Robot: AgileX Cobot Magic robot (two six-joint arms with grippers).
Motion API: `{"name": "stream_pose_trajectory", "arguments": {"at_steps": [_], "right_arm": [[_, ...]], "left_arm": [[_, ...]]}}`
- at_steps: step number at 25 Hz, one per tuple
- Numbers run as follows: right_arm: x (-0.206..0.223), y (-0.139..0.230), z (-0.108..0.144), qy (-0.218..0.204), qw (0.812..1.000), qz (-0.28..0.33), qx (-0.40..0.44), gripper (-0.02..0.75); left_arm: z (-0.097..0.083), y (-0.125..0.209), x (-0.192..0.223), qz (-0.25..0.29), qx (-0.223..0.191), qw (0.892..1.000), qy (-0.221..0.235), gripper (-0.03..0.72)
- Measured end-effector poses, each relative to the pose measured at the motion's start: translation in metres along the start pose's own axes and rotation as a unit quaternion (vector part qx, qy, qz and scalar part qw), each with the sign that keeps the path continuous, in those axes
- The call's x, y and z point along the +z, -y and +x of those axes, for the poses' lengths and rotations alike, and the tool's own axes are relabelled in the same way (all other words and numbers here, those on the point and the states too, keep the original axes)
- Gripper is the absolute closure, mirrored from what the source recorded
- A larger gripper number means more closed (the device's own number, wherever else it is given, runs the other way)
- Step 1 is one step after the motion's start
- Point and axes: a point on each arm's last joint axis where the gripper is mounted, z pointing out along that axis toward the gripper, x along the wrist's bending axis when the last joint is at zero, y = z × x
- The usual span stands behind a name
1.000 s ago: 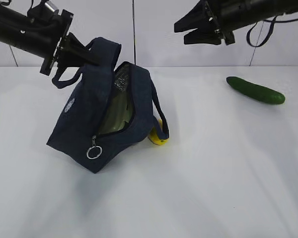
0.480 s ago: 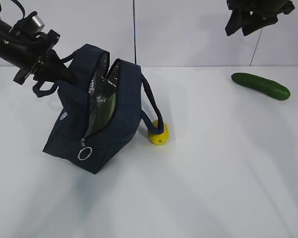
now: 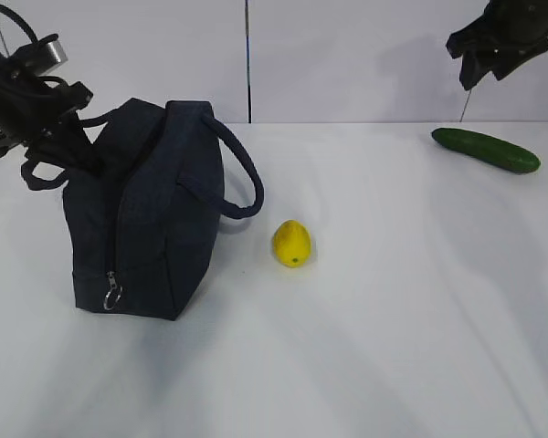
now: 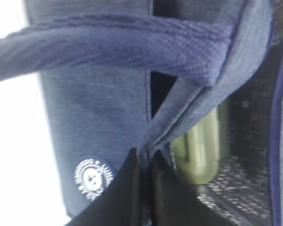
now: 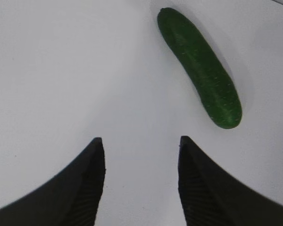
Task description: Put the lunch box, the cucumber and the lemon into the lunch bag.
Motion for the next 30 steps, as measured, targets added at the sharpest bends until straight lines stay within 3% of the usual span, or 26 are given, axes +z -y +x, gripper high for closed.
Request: {"name": "stream_pose_trajectory", "arguments": {"at_steps": [8, 13, 18, 22, 30], "right_arm": [[0.036, 0.008, -0.009, 0.026, 0.999, 0.043, -0.015, 0.339], [0.056, 0.017, -0.029, 0.033, 0.997, 0.064, -0.009, 0.339], [0.07, 0.022, -0.049, 0.05, 0.997, 0.058, -0.002, 0.337], [0.09, 0.024, -0.057, 0.07, 0.996, 0.053, -0.011, 0.29], [0.137, 0.029, -0.057, 0.075, 0.992, 0.055, -0.087, 0.256]], "left_arm": [[0.004, 0.001, 0.0, 0.007, 0.007, 1.0, -0.023, 0.696], [0.005, 0.002, 0.0, 0.009, 0.009, 1.0, -0.028, 0.696], [0.006, 0.002, 0.0, 0.011, 0.011, 0.999, -0.034, 0.696], [0.008, 0.002, 0.0, 0.014, 0.015, 0.999, -0.043, 0.696], [0.009, 0.003, -0.001, 0.016, 0.018, 0.998, -0.051, 0.696]]}}
